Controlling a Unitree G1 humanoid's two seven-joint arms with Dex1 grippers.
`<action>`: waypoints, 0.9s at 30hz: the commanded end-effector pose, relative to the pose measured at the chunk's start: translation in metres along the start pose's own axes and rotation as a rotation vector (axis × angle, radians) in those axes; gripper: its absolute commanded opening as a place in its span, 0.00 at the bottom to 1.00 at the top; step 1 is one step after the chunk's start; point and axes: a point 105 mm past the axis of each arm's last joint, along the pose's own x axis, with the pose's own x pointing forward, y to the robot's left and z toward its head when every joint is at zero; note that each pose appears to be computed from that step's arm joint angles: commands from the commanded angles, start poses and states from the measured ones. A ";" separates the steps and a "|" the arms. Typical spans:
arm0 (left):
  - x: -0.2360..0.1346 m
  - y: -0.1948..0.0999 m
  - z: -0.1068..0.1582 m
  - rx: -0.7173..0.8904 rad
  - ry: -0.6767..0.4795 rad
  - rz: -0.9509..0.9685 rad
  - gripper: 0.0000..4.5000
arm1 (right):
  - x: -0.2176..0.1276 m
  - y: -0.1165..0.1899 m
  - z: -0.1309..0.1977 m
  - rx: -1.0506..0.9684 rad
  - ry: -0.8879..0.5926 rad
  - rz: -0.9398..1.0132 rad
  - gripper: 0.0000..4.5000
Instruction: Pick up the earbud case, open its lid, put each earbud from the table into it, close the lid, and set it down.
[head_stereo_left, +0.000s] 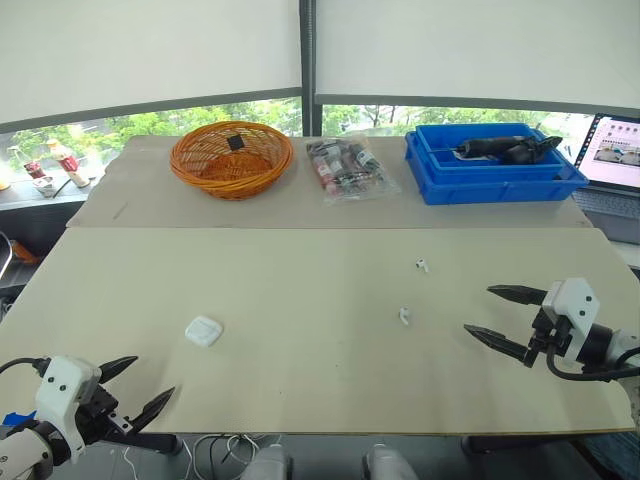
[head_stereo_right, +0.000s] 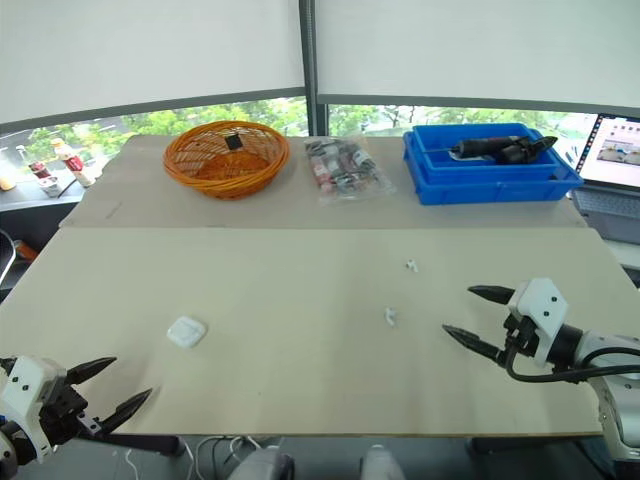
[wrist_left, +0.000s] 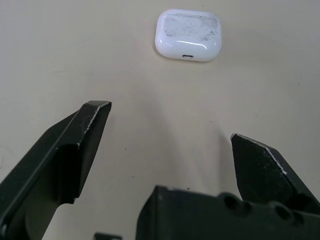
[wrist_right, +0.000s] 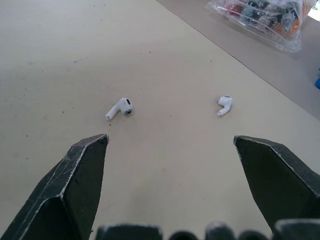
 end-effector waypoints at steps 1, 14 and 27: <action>-0.003 0.003 0.009 0.034 -0.040 0.005 1.00 | -0.005 0.000 0.002 -0.013 0.007 0.019 0.99; -0.010 -0.002 0.004 0.009 -0.064 -0.118 1.00 | -0.016 0.010 -0.012 -0.044 0.079 0.091 0.99; -0.005 0.007 0.003 -0.031 -0.097 -0.088 1.00 | -0.015 0.004 -0.013 -0.055 0.089 0.098 0.99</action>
